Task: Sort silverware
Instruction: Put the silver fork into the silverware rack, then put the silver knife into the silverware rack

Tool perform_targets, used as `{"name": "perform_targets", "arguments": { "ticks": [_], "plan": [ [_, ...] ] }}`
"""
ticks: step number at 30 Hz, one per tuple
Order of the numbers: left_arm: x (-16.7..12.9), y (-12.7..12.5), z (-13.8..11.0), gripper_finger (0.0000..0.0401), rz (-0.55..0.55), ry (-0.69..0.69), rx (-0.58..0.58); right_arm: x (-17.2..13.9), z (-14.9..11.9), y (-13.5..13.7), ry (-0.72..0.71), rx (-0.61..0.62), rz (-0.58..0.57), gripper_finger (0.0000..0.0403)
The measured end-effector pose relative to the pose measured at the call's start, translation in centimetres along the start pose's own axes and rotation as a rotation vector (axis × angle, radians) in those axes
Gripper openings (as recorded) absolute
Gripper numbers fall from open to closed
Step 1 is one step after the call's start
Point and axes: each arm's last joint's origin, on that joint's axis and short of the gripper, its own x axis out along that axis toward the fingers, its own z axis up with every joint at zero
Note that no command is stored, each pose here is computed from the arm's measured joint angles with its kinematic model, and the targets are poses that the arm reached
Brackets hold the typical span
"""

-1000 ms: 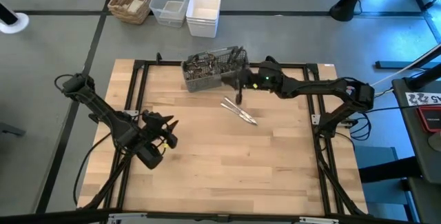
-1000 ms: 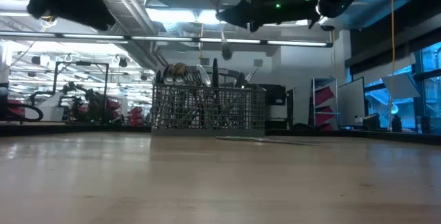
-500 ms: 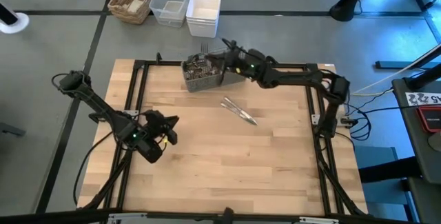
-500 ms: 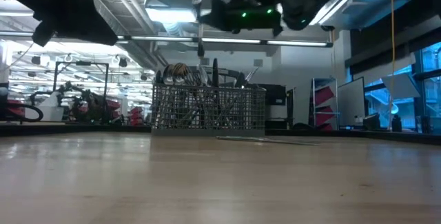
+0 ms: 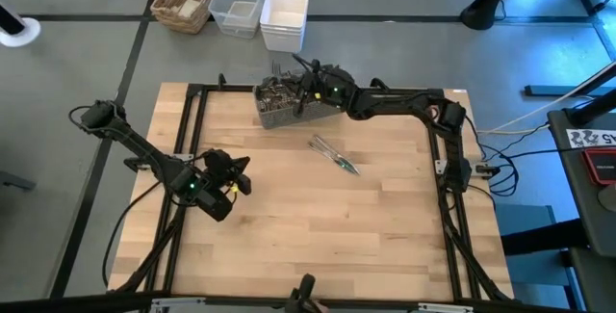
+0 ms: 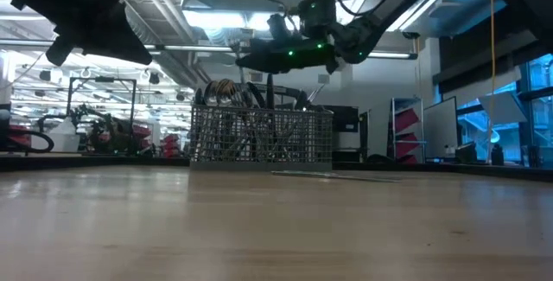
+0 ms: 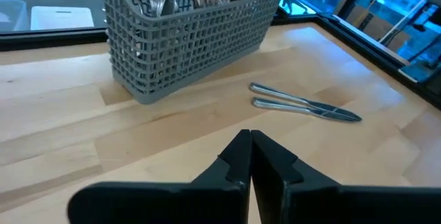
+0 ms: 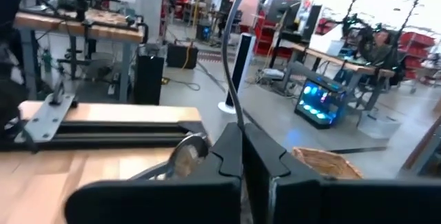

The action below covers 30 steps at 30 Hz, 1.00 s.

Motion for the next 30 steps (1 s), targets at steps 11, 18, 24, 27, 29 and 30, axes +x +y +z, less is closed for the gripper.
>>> {"name": "perform_targets", "arguments": {
  "ticks": [11,18,24,27,29,30],
  "plan": [
    [0.6,0.1,0.3,0.0002,0.033,-0.010,-0.004,0.1,-1.1,0.3,0.102,0.006,-0.008,0.0052],
    [0.6,0.1,0.3,0.0005,0.035,-0.011,-0.004,0.1,-1.1,0.3,0.105,0.005,-0.008,0.0087],
    [0.6,0.1,0.3,0.0005,0.035,-0.011,-0.004,-0.2,0.1,0.1,0.064,-0.022,-0.016,0.0092],
    [0.6,0.1,0.3,0.0004,0.035,-0.011,-0.005,-0.7,1.0,0.0,0.106,-0.073,-0.009,0.0092],
    [0.6,0.1,0.3,0.0005,0.034,-0.010,-0.005,-1.2,1.7,-0.2,0.148,-0.095,-0.019,0.0092],
    [0.6,0.1,0.3,0.0005,0.034,-0.010,-0.005,-1.5,2.1,-0.3,0.171,-0.098,-0.030,0.0092]
  ]
}}
